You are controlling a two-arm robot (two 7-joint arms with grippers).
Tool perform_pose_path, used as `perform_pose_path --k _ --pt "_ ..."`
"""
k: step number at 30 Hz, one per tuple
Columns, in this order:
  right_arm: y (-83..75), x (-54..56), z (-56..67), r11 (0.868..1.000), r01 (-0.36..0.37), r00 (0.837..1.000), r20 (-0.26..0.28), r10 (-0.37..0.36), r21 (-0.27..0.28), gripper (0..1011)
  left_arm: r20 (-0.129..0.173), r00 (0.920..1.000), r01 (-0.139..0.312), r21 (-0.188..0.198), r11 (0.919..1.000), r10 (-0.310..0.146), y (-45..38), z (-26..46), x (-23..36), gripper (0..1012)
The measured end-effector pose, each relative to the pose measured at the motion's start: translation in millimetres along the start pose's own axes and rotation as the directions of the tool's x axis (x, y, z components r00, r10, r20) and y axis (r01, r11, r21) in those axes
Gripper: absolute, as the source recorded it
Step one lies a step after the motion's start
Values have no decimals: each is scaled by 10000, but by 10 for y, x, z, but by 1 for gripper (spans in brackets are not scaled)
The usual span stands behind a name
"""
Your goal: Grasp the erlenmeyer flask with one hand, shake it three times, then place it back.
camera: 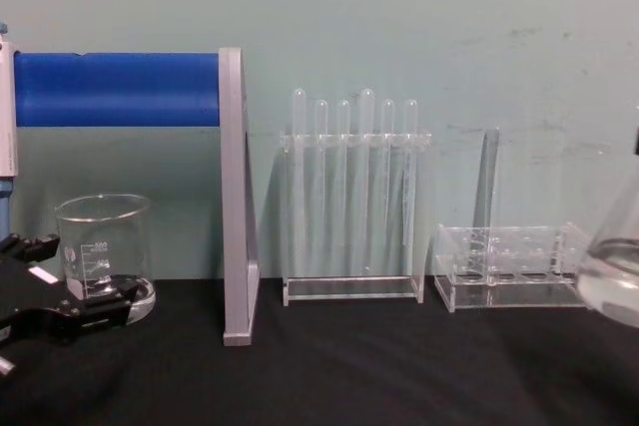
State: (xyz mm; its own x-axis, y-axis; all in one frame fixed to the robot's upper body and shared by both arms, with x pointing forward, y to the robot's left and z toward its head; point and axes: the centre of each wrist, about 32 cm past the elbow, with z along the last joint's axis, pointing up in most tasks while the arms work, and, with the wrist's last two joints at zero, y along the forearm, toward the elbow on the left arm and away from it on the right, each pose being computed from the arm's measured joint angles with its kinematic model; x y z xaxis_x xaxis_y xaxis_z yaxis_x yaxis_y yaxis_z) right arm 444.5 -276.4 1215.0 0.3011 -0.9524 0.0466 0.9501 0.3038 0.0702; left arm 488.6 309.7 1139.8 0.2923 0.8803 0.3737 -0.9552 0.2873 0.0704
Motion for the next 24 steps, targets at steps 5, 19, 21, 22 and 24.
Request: perform_pose_path --k 5,19,21,22,24 --pt "-15 6 0 10000 80 10000 20 -80 -46 449 0 10000 0 -1 10000 0 0 0 0 1001" --pt "265 -268 -25 9742 -2258 9741 -99 2258 -25 449 1 10000 -1 -1 10000 1 0 0 0 1001" --pt "297 -315 -30 9658 -2593 9657 -122 2592 -35 449 1 10000 0 -1 10000 0 0 0 0 1001" --pt "329 -363 -34 9558 -2940 9557 -148 2939 -33 449 1 10000 -1 -1 10000 1 0 0 0 1000" --pt "356 -408 -39 9461 -3238 9460 -179 3237 -34 449 0 10000 0 -1 10000 0 0 0 0 1001"
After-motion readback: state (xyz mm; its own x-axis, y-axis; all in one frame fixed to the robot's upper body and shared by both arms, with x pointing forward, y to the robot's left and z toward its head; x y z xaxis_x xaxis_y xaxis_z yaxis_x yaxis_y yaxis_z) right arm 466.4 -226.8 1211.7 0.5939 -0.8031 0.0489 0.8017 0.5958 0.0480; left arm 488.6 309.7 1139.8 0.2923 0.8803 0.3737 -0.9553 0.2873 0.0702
